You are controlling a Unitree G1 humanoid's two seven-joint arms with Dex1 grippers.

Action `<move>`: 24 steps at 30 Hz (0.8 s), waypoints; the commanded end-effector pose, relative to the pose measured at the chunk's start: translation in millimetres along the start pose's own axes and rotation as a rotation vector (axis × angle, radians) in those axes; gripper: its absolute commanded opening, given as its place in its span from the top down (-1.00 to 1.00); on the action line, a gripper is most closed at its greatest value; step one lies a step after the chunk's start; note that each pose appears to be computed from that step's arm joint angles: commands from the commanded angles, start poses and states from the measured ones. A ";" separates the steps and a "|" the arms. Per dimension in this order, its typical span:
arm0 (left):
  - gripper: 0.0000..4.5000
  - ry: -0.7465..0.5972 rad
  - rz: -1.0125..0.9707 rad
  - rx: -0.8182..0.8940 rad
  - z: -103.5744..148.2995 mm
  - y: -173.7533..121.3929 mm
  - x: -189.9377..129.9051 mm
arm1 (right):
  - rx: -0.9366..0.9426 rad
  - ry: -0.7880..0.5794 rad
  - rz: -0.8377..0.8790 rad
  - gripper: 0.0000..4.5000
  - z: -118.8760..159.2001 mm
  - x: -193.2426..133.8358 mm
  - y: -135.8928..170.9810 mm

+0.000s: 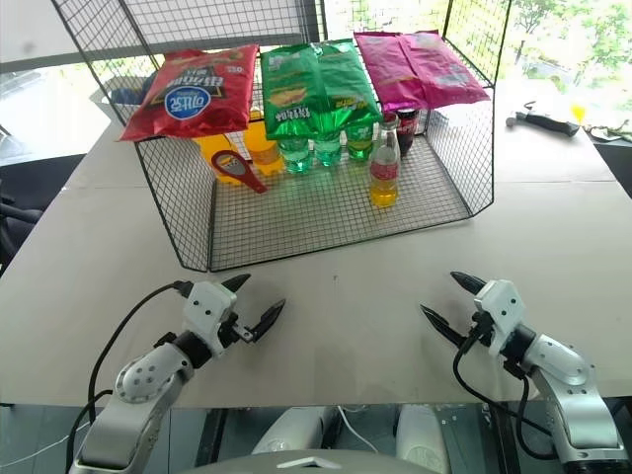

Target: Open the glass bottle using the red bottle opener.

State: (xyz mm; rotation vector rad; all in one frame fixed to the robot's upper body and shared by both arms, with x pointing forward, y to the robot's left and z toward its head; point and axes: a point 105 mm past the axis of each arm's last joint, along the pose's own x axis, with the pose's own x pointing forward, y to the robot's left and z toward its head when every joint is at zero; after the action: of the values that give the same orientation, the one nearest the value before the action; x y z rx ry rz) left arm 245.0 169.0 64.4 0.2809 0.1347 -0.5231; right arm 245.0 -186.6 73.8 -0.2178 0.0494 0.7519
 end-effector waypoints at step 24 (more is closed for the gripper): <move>-0.97 -0.076 0.145 -0.033 18.1 21.0 -6.7 | -0.041 -0.056 0.057 -0.97 3.1 12.5 1.8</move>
State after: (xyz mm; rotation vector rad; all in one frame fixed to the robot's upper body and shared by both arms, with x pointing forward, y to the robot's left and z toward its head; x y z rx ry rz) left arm 245.0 179.2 71.8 0.2329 0.1178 -0.4324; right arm 253.8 -182.7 66.0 -0.2246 0.0354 0.7980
